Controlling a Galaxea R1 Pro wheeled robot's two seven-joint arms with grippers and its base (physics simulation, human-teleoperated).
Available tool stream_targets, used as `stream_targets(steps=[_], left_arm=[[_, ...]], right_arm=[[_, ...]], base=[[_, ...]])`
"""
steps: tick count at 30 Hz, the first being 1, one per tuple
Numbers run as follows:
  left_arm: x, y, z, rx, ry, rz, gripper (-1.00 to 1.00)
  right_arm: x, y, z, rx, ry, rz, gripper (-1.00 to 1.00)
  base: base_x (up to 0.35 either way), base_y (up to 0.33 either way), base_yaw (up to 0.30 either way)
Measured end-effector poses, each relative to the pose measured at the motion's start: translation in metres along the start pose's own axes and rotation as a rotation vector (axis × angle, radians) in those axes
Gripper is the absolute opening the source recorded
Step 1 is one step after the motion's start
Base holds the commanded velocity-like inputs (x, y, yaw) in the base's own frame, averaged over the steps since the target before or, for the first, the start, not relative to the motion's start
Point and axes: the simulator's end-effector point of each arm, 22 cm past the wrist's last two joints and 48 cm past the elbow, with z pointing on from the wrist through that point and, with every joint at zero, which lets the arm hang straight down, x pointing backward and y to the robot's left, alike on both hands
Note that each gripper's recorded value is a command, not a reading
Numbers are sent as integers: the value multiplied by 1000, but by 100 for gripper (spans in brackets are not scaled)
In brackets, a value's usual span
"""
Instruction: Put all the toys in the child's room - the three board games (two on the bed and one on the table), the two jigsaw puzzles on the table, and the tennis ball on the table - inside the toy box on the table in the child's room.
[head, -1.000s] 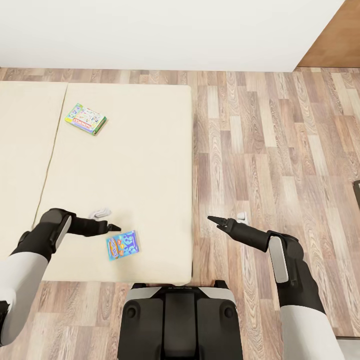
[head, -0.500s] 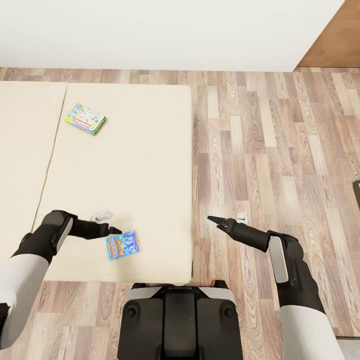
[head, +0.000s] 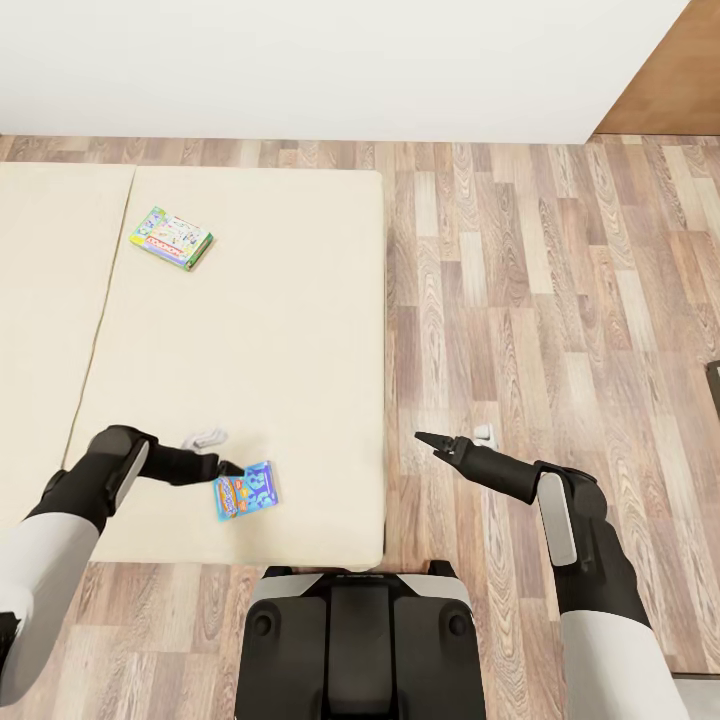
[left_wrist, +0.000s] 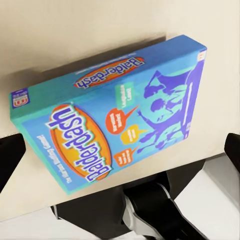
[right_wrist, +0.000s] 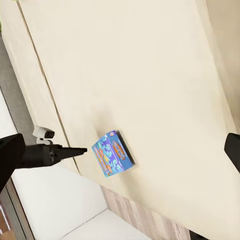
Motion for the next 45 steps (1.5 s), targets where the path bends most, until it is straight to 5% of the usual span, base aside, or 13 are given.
stream_targets(steps=[12, 45], left_arm=[[17, -4, 10, -19, 71, 32, 100], [31, -9, 17, -35, 129, 62, 100]], right_arm=[[0, 0, 0, 0, 1, -1, 100], [0, 0, 0, -1, 0, 0, 100]], base=[[0, 0, 0], [0, 0, 0]])
